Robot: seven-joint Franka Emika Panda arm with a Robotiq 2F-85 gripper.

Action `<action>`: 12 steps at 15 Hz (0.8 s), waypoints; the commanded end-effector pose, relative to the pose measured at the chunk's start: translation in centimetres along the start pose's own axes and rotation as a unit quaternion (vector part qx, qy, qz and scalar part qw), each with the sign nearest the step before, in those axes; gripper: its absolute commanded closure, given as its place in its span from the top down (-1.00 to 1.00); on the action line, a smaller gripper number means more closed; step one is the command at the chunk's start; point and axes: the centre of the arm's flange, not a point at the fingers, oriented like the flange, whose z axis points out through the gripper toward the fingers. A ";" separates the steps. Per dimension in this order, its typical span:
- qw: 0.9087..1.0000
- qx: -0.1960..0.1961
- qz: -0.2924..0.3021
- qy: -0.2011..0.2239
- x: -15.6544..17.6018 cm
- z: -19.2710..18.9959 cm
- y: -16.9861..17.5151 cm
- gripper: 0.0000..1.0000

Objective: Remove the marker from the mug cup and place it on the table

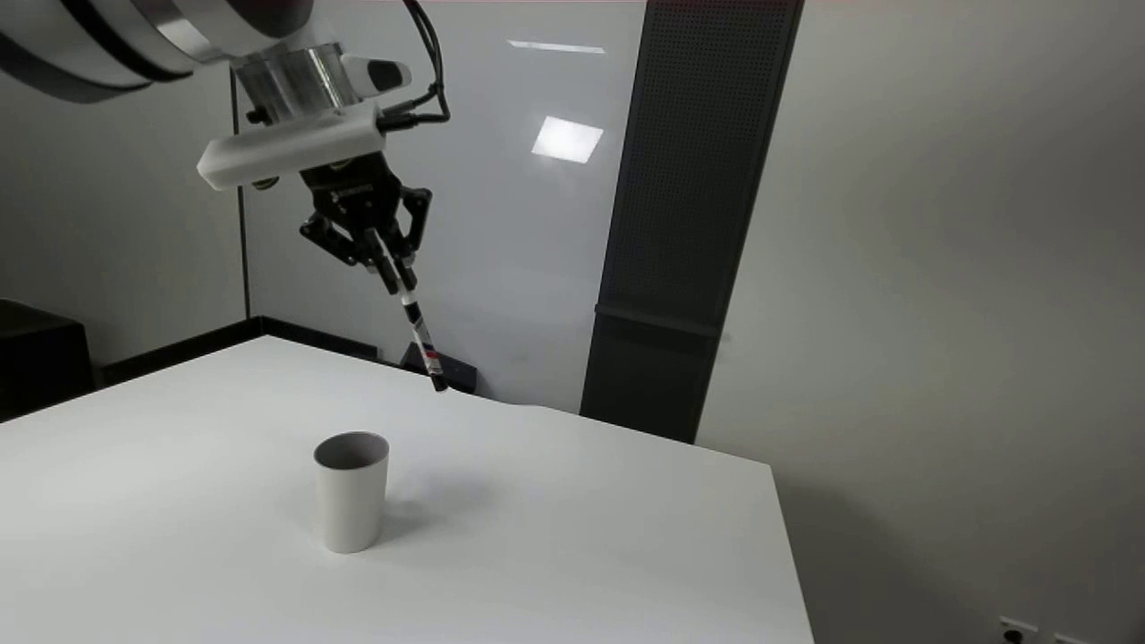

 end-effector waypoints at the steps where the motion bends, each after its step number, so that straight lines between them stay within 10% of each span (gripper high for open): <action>1: 0.999 -0.027 0.026 -0.034 -1.4 -0.1 4.3 -0.87; 12: 0.949 0.131 0.080 -0.274 -12.5 15.5 11.3 -0.87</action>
